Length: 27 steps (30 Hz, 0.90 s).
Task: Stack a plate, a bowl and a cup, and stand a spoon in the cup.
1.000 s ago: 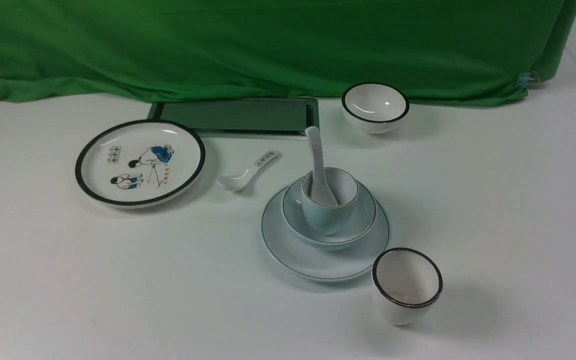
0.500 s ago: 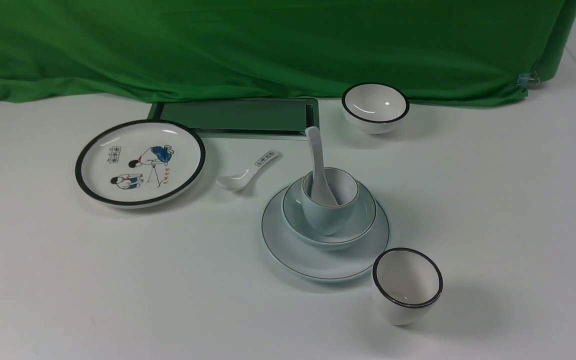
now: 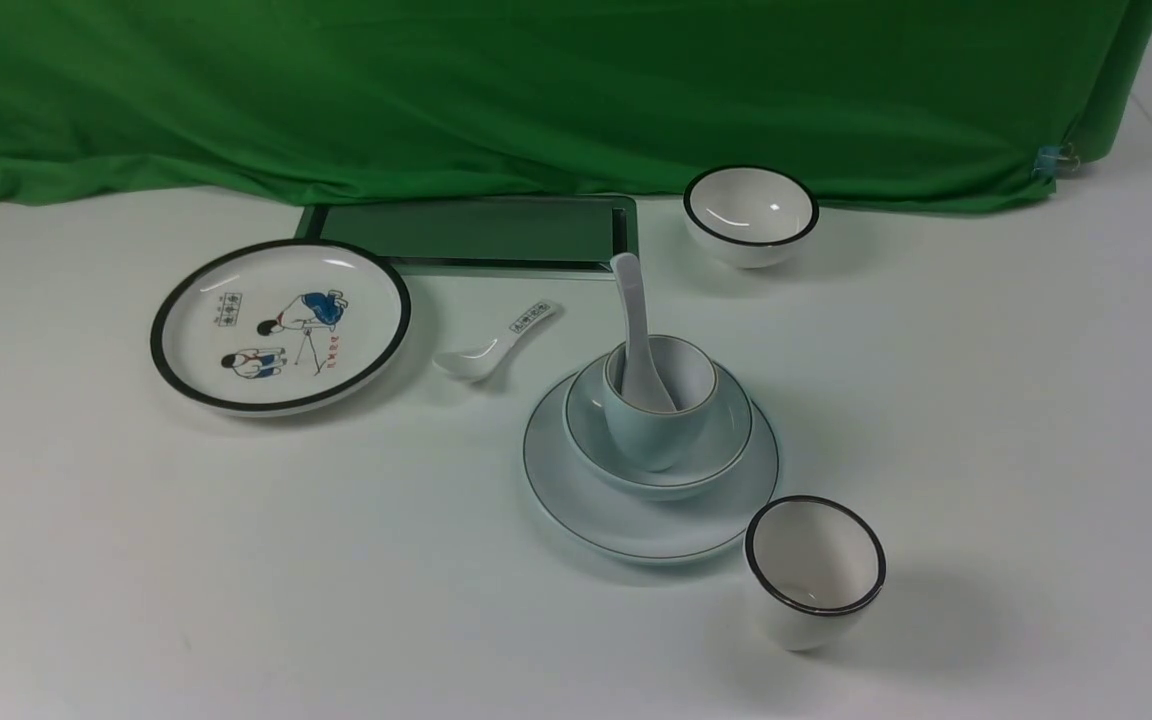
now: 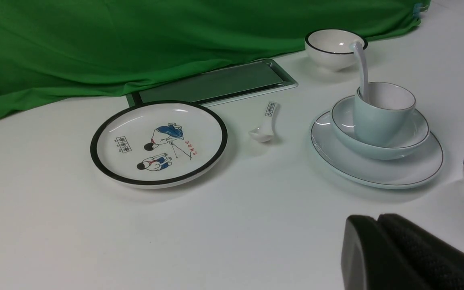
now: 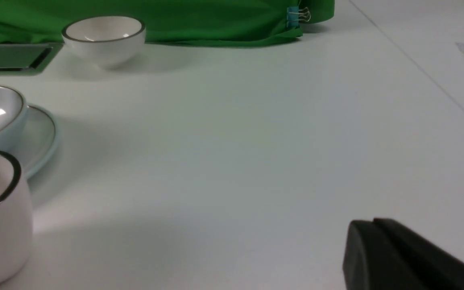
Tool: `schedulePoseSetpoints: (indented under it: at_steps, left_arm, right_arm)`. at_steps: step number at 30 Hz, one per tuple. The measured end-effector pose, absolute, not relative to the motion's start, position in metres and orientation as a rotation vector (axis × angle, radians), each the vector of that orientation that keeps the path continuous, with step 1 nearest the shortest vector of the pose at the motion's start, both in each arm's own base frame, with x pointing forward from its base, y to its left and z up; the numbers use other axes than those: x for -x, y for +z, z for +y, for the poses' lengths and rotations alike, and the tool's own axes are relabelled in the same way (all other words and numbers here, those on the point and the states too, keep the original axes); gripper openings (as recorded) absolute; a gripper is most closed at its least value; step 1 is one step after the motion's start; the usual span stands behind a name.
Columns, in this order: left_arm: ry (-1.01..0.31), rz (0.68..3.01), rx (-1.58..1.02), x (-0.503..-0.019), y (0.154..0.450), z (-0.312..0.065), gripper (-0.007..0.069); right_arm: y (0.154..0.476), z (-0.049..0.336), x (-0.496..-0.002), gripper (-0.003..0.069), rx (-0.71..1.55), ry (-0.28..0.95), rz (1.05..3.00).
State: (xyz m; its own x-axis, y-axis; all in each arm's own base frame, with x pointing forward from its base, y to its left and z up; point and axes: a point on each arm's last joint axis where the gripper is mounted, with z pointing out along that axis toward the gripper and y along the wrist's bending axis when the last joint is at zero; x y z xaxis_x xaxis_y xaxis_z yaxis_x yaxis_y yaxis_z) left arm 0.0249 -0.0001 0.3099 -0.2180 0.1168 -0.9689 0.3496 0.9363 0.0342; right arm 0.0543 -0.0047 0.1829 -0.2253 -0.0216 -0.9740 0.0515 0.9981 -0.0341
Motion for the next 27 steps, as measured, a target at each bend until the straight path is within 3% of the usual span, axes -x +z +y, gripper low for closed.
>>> schedulePoseSetpoints:
  at_steps: [21,27]
  left_arm:
    - [-0.22,1.744,-0.345,-0.034,0.298,-0.005,-0.0029]
    - [-0.168,1.585,-0.113,-0.051,0.277,-0.009,-0.0029]
  right_arm:
    - [0.183,-0.005,-0.054,0.0076,-0.021,-0.066,1.797]
    - [0.183,-0.005,-0.054,0.0102,-0.021,-0.066,1.797]
